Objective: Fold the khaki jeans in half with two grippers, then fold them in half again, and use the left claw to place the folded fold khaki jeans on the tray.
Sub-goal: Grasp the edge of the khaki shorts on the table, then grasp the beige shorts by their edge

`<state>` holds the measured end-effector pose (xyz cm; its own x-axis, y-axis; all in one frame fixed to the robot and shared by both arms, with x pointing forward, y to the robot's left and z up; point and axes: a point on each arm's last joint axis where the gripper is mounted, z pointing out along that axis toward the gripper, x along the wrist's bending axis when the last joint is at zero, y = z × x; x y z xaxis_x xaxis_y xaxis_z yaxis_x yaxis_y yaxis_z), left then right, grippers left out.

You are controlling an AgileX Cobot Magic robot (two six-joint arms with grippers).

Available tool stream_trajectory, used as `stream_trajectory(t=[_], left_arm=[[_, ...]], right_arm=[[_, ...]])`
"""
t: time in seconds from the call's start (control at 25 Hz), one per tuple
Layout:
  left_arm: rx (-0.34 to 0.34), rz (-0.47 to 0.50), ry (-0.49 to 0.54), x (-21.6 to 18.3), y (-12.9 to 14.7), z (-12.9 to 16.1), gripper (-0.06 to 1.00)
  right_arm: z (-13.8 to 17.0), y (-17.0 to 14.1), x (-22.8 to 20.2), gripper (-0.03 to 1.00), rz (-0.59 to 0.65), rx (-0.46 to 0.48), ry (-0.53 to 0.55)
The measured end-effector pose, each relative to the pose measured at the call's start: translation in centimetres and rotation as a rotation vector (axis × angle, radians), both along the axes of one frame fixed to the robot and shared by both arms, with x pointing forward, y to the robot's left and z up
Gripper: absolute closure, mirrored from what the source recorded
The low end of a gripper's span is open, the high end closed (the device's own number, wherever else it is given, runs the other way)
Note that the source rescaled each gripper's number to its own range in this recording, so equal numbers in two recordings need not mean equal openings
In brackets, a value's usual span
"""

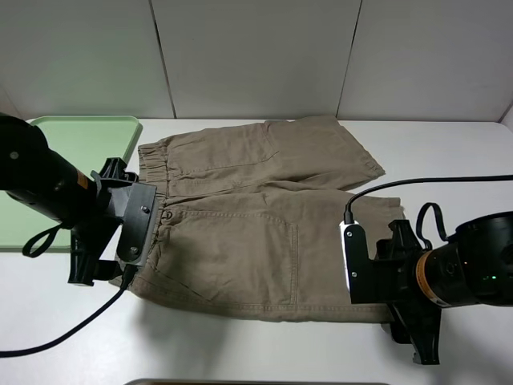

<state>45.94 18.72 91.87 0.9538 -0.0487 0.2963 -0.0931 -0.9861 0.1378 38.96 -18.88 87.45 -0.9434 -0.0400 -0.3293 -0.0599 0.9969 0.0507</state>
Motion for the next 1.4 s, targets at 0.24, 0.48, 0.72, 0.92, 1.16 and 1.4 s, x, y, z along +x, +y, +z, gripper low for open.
stream_trajectory(t=[0.24, 0.48, 0.72, 0.92, 1.16, 1.4], left_arm=[[0.0, 0.001, 0.001, -0.1, 0.1, -0.1, 0.02], [0.0, 0.001, 0.001, -0.1, 0.1, -0.1, 0.02], [0.021, 0.006, 0.057, -0.6, 0.3, -0.3, 0.03], [0.077, -0.036, 0.11, -1.1, 0.7, -0.4, 0.03], [0.153, -0.11, 0.111, -1.2, 1.2, -0.5, 0.04], [0.179, -0.127, 0.137, -1.0, 1.2, -1.6, 0.05]], right_arm=[[-1.0, -0.1, -0.1, 0.37, 0.014, -0.059, 0.036], [-1.3, -0.2, 0.0, 0.71, 0.034, -0.078, 0.041], [-1.4, -0.2, 0.0, 0.97, 0.044, -0.091, 0.042], [-1.4, -0.2, 0.0, 0.97, 0.049, -0.093, 0.04], [-1.3, 0.0, 0.3, 0.97, 0.039, -0.095, 0.033], [-1.2, 0.0, 0.4, 0.97, 0.02, -0.09, 0.036]])
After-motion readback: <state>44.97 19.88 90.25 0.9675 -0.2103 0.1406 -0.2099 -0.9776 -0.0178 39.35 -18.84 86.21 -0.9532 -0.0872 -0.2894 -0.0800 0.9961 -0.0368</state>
